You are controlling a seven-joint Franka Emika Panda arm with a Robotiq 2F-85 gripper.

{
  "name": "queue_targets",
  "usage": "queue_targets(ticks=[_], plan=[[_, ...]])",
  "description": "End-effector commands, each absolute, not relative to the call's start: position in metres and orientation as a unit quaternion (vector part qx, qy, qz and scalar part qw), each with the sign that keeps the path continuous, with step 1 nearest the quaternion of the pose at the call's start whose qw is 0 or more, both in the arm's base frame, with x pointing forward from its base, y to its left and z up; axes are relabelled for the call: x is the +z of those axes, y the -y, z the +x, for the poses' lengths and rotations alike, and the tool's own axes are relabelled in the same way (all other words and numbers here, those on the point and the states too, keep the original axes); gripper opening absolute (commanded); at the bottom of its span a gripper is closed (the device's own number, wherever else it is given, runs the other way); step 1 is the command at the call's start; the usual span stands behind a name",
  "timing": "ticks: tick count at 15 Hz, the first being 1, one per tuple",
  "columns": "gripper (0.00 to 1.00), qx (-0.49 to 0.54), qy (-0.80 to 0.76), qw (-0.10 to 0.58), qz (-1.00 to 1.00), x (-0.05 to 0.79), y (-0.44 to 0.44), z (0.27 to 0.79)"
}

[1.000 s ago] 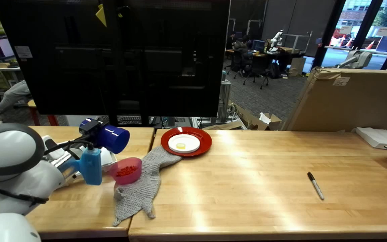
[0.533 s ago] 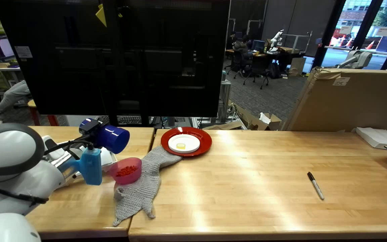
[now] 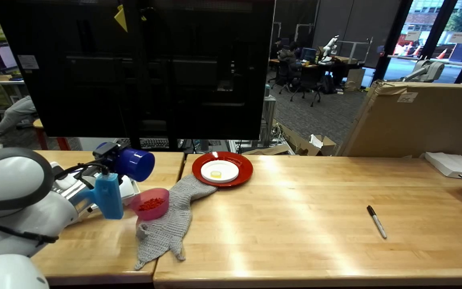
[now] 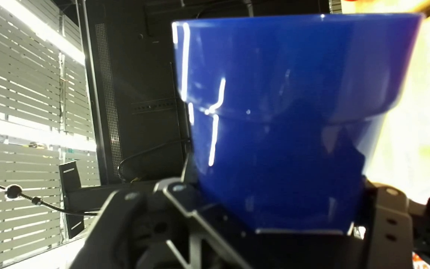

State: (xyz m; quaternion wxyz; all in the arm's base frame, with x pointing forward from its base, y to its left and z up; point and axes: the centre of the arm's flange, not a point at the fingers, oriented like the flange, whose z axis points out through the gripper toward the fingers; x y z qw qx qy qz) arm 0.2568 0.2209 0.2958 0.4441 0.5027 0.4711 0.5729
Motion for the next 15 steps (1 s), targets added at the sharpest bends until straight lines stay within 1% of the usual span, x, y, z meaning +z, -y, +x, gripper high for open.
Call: queue_targets(ticks=[1, 9, 15], plan=[[0.58, 0.562, -0.479, 0.451, 0.501, 0.296, -0.219, 0.258], [0.58, 0.55, -0.493, 0.466, 0.487, 0.302, -0.217, 0.262], [0.58, 0.486, -0.532, 0.535, 0.44, 0.313, -0.203, 0.269]])
